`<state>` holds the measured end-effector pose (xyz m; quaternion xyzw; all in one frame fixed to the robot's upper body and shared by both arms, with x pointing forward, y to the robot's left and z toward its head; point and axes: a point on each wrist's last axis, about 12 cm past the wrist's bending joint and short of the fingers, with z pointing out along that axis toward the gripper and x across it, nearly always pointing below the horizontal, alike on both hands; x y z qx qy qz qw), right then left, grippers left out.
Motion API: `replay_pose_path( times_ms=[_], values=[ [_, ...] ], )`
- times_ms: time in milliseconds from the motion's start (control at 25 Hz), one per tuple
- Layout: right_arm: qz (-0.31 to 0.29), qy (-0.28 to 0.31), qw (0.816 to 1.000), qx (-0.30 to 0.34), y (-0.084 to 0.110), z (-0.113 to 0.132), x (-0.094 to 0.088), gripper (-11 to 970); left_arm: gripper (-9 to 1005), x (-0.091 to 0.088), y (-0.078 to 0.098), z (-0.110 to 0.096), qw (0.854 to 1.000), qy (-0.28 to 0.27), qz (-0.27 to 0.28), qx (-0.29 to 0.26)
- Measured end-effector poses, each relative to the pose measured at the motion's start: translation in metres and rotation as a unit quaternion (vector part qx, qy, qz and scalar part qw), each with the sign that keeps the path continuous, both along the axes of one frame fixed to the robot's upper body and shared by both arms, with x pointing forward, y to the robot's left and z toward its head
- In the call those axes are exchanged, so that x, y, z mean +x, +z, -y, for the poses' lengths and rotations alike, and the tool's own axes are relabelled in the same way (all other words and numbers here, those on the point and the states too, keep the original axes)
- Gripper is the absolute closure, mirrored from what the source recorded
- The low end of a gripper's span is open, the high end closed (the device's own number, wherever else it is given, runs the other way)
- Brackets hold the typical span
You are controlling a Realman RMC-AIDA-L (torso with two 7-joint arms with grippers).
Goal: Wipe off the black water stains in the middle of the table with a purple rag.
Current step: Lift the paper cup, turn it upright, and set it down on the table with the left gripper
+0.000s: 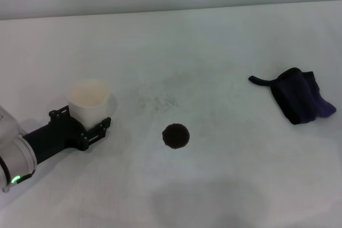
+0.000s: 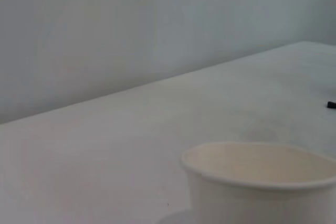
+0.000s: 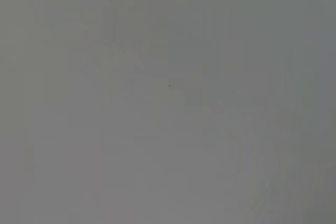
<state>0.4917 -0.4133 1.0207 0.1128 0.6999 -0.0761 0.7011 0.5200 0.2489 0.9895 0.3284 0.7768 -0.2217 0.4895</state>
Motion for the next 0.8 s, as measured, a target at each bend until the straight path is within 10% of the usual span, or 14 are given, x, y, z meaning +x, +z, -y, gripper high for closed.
replay_pose_path(
  times_ms=[800],
  values=[
    [0.005, 0.002, 1.000, -0.007, 0.0041, 0.0016, 0.0046, 448, 320, -0.0061, -0.0014, -0.0070, 0.998, 0.011, 0.053, 0.020]
  ],
)
